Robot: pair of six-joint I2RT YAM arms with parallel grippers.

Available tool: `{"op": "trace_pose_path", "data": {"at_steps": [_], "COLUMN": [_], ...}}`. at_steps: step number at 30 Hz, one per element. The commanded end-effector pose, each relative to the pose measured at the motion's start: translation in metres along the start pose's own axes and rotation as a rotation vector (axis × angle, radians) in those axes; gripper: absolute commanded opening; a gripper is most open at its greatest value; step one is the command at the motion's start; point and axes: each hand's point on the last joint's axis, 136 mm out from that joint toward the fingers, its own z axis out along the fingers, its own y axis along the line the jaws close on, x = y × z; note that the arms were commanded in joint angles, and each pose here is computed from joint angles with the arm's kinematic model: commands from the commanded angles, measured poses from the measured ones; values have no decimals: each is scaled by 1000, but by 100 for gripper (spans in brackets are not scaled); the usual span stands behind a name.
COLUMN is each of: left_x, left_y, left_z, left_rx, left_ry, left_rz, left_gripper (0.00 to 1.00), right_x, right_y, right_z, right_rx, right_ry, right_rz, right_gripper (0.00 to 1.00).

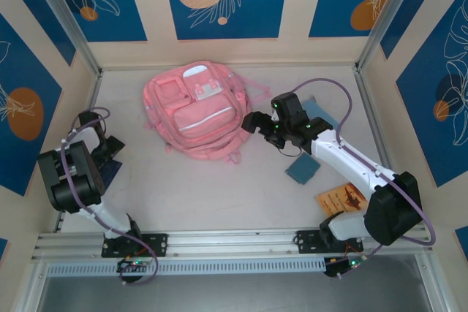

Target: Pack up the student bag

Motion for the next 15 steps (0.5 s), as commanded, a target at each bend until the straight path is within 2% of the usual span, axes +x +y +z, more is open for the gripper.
{"op": "trace_pose_path", "data": {"at_steps": [1, 9, 15], "left_x": [36, 96, 160], "left_y": [-45, -85, -80], "left_z": [2, -13, -22], "left_rx": [174, 255, 271], "left_ry": [98, 181, 258], "left_rz": [69, 251, 355], "left_gripper": [98, 98, 98], "right_x": [-3, -1, -1], "right_y": [7, 13, 14], "right_z": [-11, -16, -17], "right_rx": [-19, -62, -68], "right_ry": [-9, -16, -19], "right_rz": [14, 7, 7], "right_gripper": [94, 93, 93]}}
